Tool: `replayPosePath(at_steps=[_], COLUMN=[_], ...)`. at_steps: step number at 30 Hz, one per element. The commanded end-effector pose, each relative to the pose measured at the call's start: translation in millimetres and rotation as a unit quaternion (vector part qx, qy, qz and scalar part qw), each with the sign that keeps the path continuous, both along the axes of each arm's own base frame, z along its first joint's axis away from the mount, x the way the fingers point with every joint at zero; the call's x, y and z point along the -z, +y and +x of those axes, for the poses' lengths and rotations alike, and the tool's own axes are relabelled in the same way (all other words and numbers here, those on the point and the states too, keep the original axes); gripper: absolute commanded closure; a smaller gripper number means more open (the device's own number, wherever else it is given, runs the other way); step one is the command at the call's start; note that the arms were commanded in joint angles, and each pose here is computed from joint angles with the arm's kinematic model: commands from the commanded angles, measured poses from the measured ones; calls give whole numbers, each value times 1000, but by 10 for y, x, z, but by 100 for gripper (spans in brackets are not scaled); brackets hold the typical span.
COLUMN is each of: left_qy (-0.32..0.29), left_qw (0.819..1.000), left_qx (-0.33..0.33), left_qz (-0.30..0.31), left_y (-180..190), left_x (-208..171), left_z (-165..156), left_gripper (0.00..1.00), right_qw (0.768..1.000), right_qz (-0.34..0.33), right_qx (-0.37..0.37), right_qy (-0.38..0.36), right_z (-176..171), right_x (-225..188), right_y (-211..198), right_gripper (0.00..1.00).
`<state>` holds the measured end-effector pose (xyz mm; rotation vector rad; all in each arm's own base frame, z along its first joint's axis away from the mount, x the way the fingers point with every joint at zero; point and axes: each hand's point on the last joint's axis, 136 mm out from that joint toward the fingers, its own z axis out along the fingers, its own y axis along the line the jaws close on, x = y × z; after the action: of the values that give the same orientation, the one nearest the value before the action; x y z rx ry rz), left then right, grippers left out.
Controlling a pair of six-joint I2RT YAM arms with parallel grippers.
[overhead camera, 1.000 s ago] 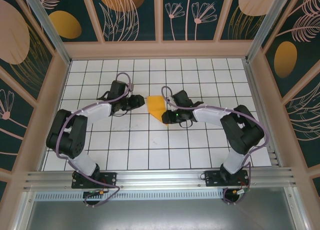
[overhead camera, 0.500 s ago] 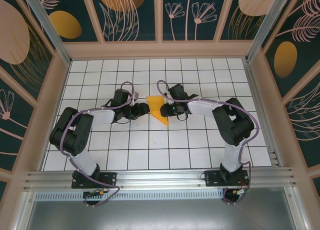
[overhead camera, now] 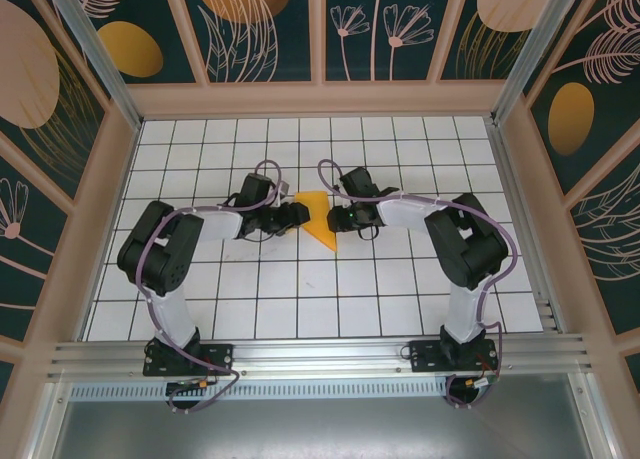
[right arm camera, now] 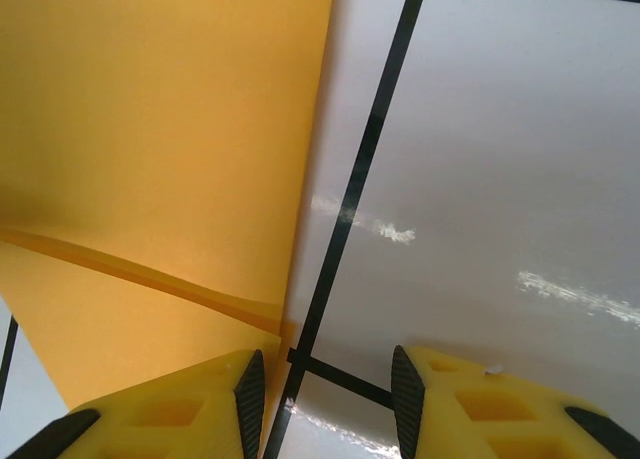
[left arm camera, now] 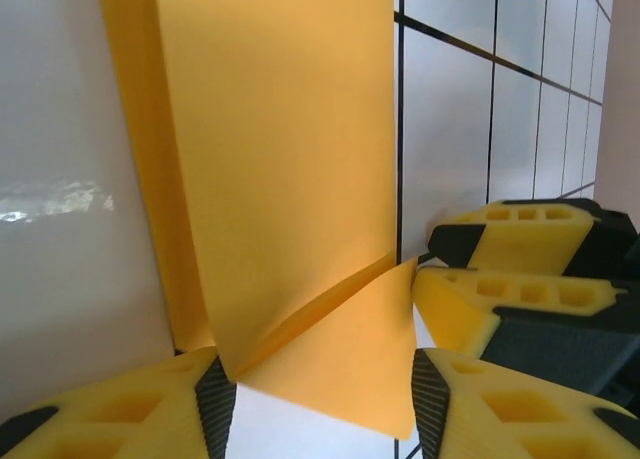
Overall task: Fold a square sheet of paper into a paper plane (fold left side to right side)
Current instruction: Fourth fold the wing at the center of the table.
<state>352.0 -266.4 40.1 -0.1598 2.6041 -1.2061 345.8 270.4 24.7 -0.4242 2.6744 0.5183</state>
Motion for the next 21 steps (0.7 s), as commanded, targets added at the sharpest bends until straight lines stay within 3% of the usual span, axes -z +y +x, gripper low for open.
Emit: replayPosePath(at_steps=[1,5,12,21], left_qy=[-5,-9,-17,-20], left_qw=[1000,1000,1000,1000], left_qx=[5,3,2,0], left_qz=[-8,-6,-6,-11], left_y=[-91,-103,-98,-120], left_x=[-27,-69,-184,-275], left_z=[77,101,101,116], left_gripper=[54,66,78,80], right_qw=[1000,999,989,984], right_qz=[-3,0,-4,-46], right_qx=[-3,4,9,-50], right_qy=[0,-33,-146,-167], right_z=[-25,23,-16,-437], right_x=[7,-160,-726,-481], right_y=[-35,-61,-180,280], right_gripper=[58,58,43,37])
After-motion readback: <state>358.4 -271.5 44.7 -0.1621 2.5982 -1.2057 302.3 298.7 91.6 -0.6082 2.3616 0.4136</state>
